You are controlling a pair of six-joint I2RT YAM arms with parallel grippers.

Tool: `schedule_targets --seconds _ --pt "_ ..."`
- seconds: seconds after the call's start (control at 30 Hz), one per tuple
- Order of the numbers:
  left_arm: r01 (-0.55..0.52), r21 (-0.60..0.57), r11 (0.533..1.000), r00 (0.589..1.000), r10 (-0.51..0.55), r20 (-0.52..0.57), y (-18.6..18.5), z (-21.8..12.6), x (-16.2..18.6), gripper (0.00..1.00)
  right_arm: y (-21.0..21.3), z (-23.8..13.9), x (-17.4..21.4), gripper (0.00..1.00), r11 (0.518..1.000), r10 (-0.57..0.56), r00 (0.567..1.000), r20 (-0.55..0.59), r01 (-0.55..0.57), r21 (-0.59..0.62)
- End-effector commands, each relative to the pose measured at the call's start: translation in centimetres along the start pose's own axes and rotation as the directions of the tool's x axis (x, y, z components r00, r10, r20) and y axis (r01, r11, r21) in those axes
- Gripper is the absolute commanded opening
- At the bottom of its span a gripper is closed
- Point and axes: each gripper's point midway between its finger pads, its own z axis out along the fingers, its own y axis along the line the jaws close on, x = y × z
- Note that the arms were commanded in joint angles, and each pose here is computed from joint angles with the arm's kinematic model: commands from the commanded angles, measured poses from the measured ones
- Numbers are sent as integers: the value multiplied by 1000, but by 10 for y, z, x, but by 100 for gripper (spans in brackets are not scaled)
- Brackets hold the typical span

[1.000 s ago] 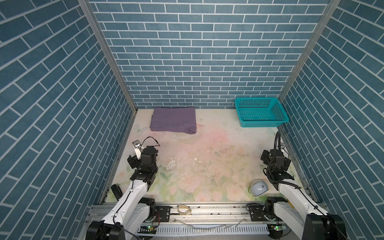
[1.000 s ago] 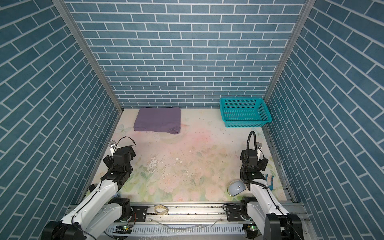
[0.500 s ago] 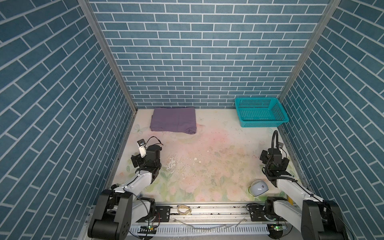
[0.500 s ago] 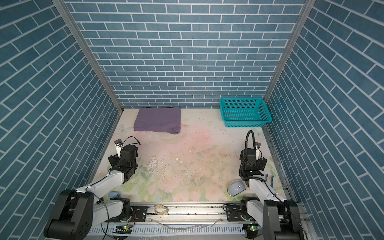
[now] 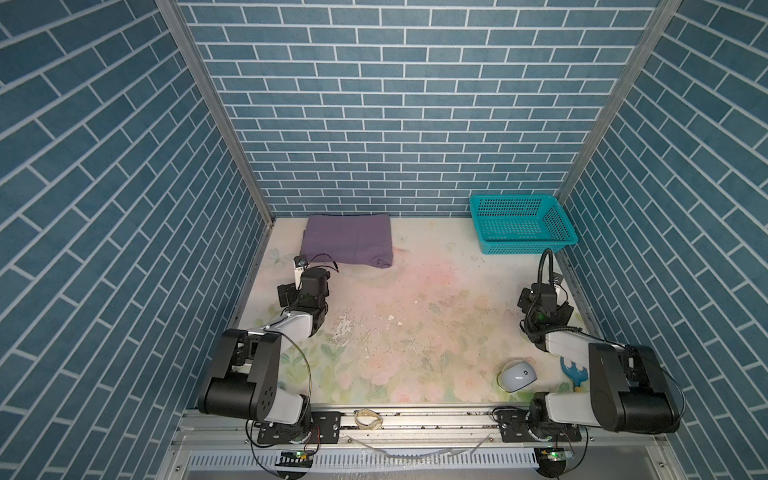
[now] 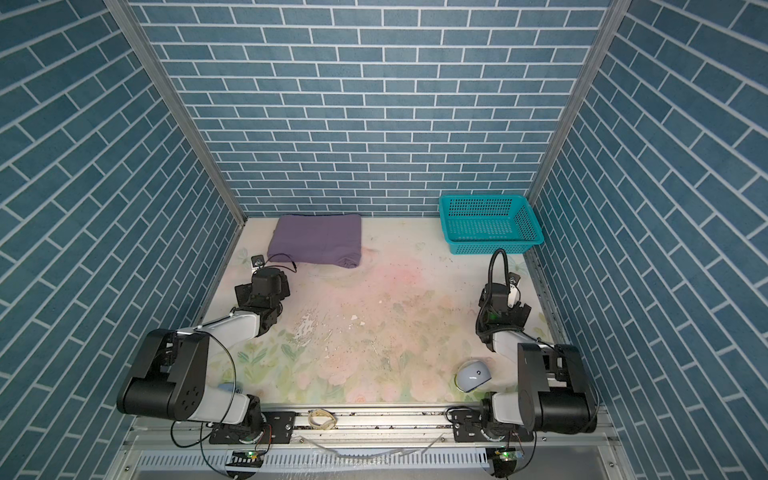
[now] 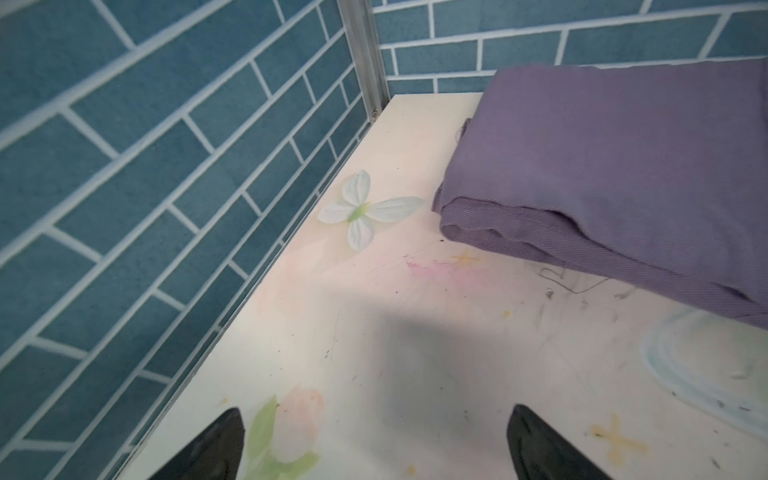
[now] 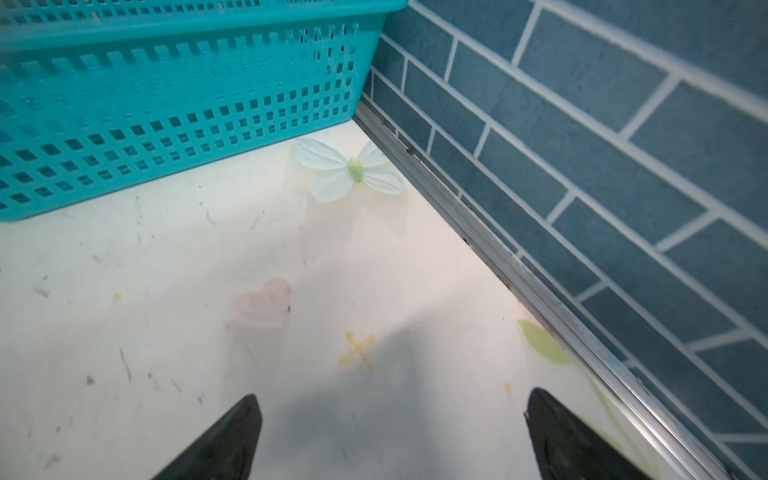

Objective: Fold and stack the trousers

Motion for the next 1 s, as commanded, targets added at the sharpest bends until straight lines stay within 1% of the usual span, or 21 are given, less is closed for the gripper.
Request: schedule_targets --seconds 0.0,0.07,0.1,0.17,0.2,0.23,0.27,0.3,0.33,0.37,0.4,0.47,0.5,0.57,0.6,0.63,0.67,0.7,0.73,0.77,0.97 --pt "-18 68 998 1000 20 -23 -4 4 2 99 20 12 -21 99 997 -47 999 -6 47 -53" --pt "23 95 995 1000 -23 1 2 2 2 99 29 15 -22 99 992 -81 997 2 81 -100" --pt "45 122 991 998 -49 26 4 -2 2 99 30 13 -28 99 990 -80 996 49 85 -112" --pt "74 159 985 991 -90 99 11 -12 -1 99 20 12 -27 99 996 -27 991 134 38 -84" --pt "92 146 985 984 -113 140 18 -18 0 99 21 7 -24 99 993 -17 992 128 32 -115" --pt "112 128 986 974 -134 182 26 -23 -1 99 23 3 -26 99 989 -15 985 172 41 -144" --pt "137 105 985 962 -158 225 34 -28 1 99 28 -2 -23 99 980 -15 983 185 51 -190" --pt "171 87 982 946 -188 264 42 -30 6 99 34 -8 -23 99 969 -12 973 229 67 -236" --pt "210 67 976 931 -220 290 48 -29 11 99 37 -12 -18 99 960 -13 970 242 79 -267" --pt "217 89 972 914 -234 331 49 -30 11 99 39 -13 -13 99 954 -9 965 261 86 -287" --pt "187 167 968 913 -234 333 40 -33 13 100 40 -12 -14 99 955 2 954 299 87 -284" --pt "155 197 968 924 -213 318 31 -31 12 99 40 -10 -10 99 955 -6 970 243 78 -288" --pt "124 228 966 935 -191 299 23 -27 12 99 45 -4 -15 99 951 -20 968 250 95 -293" --pt "61 282 958 960 -133 246 2 -13 14 99 60 3 -10 99 927 -68 982 175 127 -353" --pt "7 340 940 960 -101 259 -14 -10 10 99 59 4 -9 99 923 -57 984 171 118 -368" --pt "-33 392 919 975 -56 215 -27 -8 11 99 55 4 -10 99 928 -45 985 164 102 -358" --pt "-52 406 913 986 -19 168 -34 -2 11 99 55 4 -11 99 928 -43 983 177 105 -358" --pt "-73 408 910 981 -8 194 -38 -2 9 99 54 4 -9 99 929 -48 985 163 104 -356" --pt "-81 424 902 981 -4 196 -41 -6 10 99 55 4 -11 99 928 -45 983 177 107 -358" --pt "-66 404 912 983 -11 185 -37 -3 10 99 55 4 -10 99 928 -50 984 168 108 -355" --pt "-67 401 914 982 -11 190 -37 -3 9 99 60 4 -9 99 918 -57 985 162 116 -379"
